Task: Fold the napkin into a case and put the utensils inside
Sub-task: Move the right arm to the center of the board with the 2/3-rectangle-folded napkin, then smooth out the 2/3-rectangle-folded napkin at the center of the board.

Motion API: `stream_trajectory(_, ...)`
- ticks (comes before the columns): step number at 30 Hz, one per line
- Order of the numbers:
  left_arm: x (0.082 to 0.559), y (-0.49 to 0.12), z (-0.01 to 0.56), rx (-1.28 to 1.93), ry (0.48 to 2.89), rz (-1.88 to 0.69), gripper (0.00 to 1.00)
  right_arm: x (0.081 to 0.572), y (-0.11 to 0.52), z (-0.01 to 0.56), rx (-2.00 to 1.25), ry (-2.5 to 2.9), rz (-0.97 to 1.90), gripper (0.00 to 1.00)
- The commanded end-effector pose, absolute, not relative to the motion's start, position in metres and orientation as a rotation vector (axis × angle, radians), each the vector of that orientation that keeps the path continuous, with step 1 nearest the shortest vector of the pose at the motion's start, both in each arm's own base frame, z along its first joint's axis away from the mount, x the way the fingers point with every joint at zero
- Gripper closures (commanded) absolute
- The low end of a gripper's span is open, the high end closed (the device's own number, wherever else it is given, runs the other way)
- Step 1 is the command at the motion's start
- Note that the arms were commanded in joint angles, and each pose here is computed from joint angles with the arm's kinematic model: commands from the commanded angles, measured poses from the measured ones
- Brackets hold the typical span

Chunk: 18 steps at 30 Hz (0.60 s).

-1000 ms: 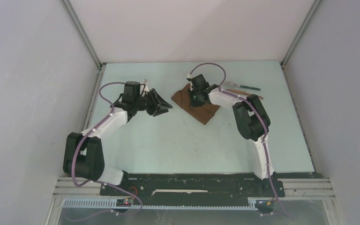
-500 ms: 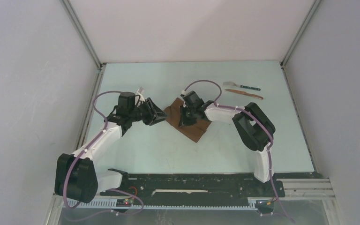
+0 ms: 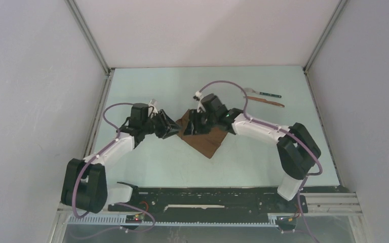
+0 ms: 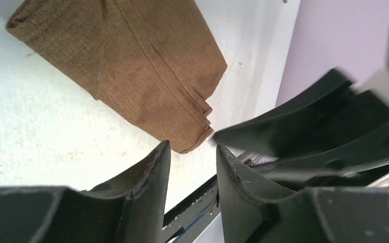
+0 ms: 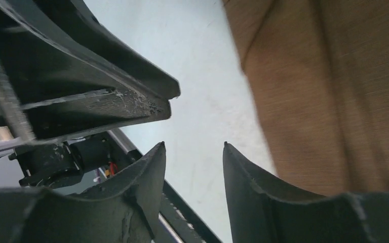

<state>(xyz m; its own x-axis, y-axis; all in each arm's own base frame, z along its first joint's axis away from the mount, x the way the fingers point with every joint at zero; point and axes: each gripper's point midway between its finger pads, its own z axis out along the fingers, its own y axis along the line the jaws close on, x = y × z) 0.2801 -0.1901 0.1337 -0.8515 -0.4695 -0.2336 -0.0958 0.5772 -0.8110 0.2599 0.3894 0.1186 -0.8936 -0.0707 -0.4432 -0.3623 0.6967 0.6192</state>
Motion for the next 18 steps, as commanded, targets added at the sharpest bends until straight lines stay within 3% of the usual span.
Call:
stream_trajectory(1, 0.300, -0.203, 0.134, -0.454, 2.357, -1.243, 0.57, 0.283, 0.337, 0.115, -0.511, 2.544, 1.015, 0.45)
stream_trajectory(6, 0.299, -0.229, 0.118, -0.445, 2.394, -1.262, 0.55, 0.298, 0.280, 0.096, -0.540, 2.603, 0.742, 0.31)
stream_trajectory(18, 0.299, -0.260, 0.099, -0.465, 2.415, -1.327, 0.57, 0.258, 0.264, 0.073, -0.438, 2.709, 0.839, 0.43)
